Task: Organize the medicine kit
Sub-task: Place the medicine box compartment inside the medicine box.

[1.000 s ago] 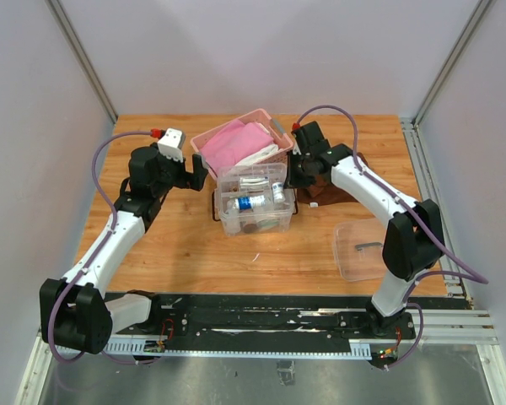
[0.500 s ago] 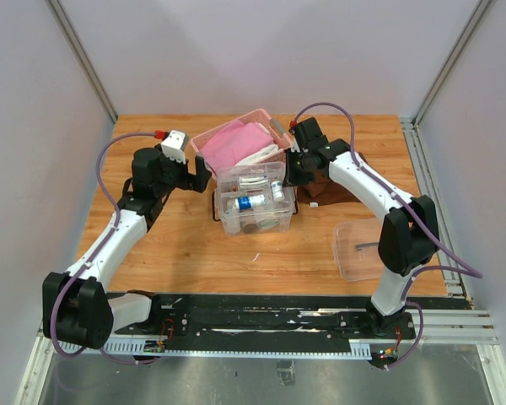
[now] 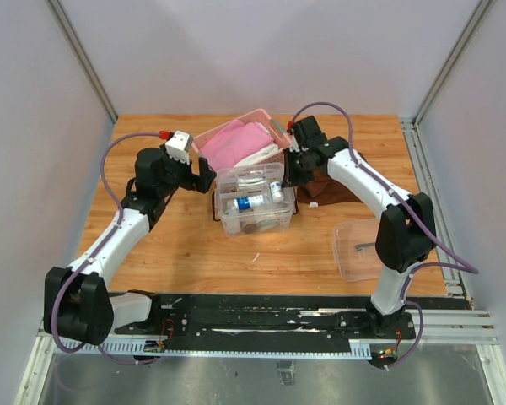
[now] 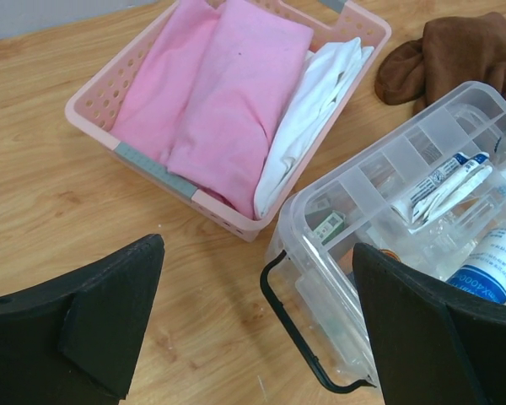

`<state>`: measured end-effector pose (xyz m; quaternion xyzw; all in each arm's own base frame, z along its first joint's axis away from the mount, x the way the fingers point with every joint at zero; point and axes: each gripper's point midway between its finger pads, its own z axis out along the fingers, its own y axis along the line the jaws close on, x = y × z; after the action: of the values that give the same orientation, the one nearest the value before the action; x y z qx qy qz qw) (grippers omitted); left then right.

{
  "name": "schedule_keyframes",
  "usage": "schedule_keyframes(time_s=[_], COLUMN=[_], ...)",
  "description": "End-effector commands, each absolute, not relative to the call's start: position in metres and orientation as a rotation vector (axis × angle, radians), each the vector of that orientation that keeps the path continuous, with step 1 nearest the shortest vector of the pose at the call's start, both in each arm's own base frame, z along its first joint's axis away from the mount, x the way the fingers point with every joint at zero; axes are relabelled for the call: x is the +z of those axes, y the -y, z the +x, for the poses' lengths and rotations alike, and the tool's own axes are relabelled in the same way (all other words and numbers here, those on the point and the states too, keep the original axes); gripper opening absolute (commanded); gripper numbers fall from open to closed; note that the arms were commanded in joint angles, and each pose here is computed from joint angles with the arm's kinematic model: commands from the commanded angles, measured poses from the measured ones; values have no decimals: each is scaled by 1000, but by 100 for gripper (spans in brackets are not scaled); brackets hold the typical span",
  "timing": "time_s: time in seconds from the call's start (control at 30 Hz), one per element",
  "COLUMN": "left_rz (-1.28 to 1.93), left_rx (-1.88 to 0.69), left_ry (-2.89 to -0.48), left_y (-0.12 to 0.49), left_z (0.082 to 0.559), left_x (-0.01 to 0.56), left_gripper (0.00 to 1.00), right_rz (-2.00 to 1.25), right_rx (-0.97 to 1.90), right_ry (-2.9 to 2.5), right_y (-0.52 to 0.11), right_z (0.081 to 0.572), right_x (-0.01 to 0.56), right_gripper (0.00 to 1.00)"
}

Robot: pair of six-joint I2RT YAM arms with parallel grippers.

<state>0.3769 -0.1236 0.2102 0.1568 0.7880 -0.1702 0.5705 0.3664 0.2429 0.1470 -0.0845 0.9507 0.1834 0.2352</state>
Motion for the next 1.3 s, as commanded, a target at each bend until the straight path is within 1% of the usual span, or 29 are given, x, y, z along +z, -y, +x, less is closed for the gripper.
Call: schedule_keyframes(time_s=[0.0,0.2,0.37,0.5,0.7,0.93,1.1,1.27], left_rz=[412,426,432,440,456,470,483,489], left_rx=[-454,-492,-499,-508,-505,-511,-530,-541], left_ry=[-1804,-1812,-1807,-1804,-1810,-1841,-1848,-1859], left_y=[139,152,155,158,161,163,167,170], left_z=[385,394,399,401,405,408,409,413], left_x=[216,212,208,207,202,187,181,176], left_gripper=[95,84,79,72,56,51,42,40], right_rz=[-250,-241,-238,-238,-226,-221,-206,-191], right_rx=[523,540,563,579,603,636,653,650], right_ry=[-2637,-2633,-2650,-2656,-2658,-2656,-2649,-2644], right_y=[-237,-236,-237,-237,-236,-239,-240,-238], right_z=[367,368,366,364,363,361,362,360], right_x=[153,157,153,153,155,156,157,156], right_gripper=[6,7,7,7,7,8,8,10])
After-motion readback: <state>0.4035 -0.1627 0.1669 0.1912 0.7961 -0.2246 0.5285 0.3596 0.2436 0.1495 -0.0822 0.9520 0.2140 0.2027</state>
